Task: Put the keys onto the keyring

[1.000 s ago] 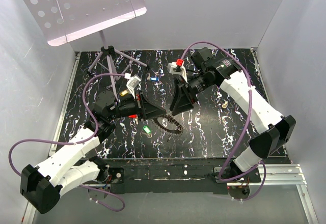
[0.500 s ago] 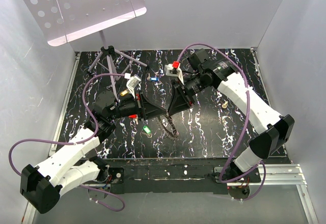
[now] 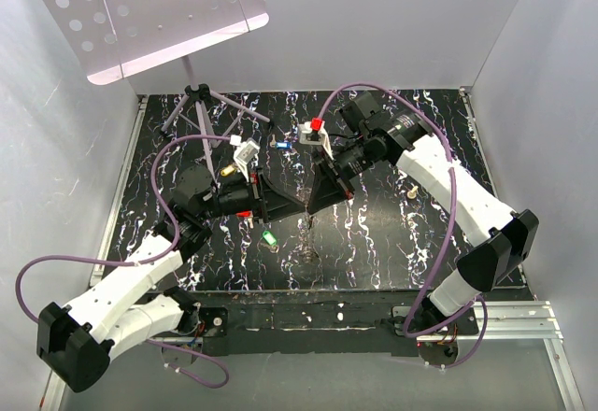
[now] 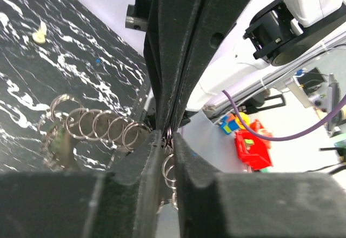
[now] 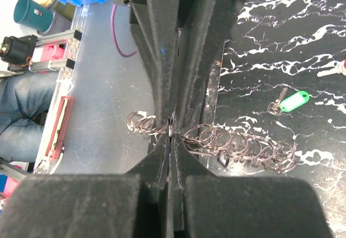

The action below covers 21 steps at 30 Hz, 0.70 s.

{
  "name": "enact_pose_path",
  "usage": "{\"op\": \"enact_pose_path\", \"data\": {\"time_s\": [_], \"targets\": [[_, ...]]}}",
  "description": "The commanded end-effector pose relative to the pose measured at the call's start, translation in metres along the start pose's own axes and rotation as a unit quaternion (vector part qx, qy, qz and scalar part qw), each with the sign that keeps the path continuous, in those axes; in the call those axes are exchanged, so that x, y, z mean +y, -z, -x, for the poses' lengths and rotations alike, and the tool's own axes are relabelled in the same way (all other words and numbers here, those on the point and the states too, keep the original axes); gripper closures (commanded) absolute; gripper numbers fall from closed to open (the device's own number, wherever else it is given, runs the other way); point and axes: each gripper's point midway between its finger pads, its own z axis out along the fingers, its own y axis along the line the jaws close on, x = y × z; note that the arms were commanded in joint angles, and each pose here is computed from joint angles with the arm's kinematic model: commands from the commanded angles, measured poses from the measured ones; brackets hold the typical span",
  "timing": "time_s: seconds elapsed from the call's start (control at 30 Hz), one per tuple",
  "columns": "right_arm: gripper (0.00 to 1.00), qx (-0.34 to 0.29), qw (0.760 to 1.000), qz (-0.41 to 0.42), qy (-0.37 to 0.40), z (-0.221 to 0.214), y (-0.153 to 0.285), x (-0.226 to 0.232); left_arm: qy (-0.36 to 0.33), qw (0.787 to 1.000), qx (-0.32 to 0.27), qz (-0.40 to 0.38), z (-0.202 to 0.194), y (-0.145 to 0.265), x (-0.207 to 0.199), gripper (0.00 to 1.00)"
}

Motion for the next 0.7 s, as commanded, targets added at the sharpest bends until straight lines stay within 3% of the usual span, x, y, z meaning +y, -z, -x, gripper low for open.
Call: {"op": "enact_pose_path", "data": {"time_s": [0.0, 0.07, 0.13, 0.67], "targets": [[0.99, 0.012, 1.000, -0.002, 0.016, 0.0018, 0.0045, 0.0087, 0.001, 0.999, 0.043, 0.004, -0.0054, 0.0040, -0.0013, 0.77], [0.99, 0.019, 1.000, -0.001, 0.017, 0.0003, 0.0050, 0.0097, 0.000, 0.999, 0.055, 0.003, -0.0040, 0.0070, -0.0037, 0.65], [0.99, 0.024, 1.000, 0.001, 0.016, -0.0021, 0.0047, 0.0100, -0.003, 0.998, 0.063, 0.001, -0.0010, 0.0081, -0.0041, 0.61], [0.99, 0.044, 0.999, 0.010, 0.003, -0.0066, -0.0013, 0.0082, 0.041, 0.991, 0.124, -0.023, -0.0084, 0.0013, -0.0023, 0.67]]}}
